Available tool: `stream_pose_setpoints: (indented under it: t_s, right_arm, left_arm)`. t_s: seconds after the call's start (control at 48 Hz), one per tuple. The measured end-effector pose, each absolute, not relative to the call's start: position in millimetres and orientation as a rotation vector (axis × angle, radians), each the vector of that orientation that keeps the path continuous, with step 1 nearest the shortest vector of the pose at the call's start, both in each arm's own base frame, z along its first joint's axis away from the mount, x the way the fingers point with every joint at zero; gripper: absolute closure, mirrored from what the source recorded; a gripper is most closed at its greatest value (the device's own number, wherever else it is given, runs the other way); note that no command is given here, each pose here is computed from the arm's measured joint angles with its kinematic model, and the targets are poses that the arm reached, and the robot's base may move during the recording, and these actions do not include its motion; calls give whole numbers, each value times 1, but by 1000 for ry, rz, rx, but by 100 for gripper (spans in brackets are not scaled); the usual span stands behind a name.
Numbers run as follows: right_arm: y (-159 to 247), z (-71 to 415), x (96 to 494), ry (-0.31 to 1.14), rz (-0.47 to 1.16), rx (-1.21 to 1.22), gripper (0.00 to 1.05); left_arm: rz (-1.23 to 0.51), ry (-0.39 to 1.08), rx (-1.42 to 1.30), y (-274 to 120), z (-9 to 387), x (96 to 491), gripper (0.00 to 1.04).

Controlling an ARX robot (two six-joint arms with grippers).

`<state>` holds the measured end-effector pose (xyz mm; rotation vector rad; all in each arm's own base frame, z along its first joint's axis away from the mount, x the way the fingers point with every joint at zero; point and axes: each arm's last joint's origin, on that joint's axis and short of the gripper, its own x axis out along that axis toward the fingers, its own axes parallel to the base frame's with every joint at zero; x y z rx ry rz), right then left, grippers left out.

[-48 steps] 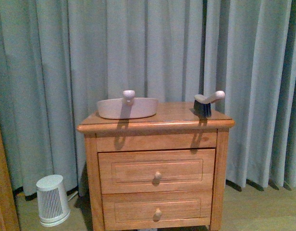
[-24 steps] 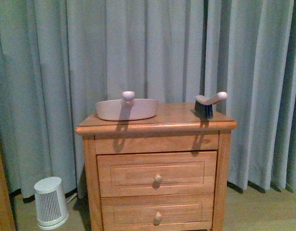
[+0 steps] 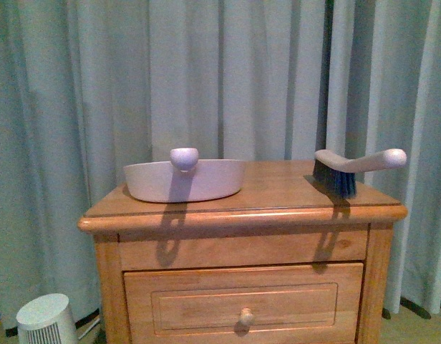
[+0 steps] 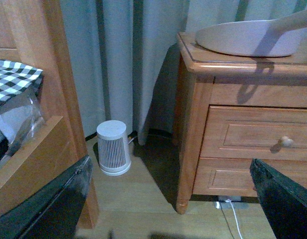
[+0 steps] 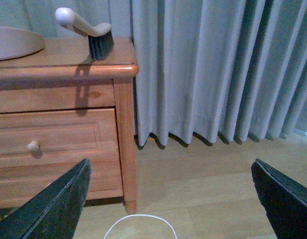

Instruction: Clean up trash

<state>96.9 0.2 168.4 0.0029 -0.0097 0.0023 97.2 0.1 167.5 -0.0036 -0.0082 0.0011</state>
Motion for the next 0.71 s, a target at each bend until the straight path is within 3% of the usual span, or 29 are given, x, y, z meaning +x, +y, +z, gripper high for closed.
stream_pose_setpoints:
  t_s: [0.709]
  right_arm:
    - [0,168,97,-10,3,2,7]
  left_arm:
    - [1,-8,-4,0,168,97,8]
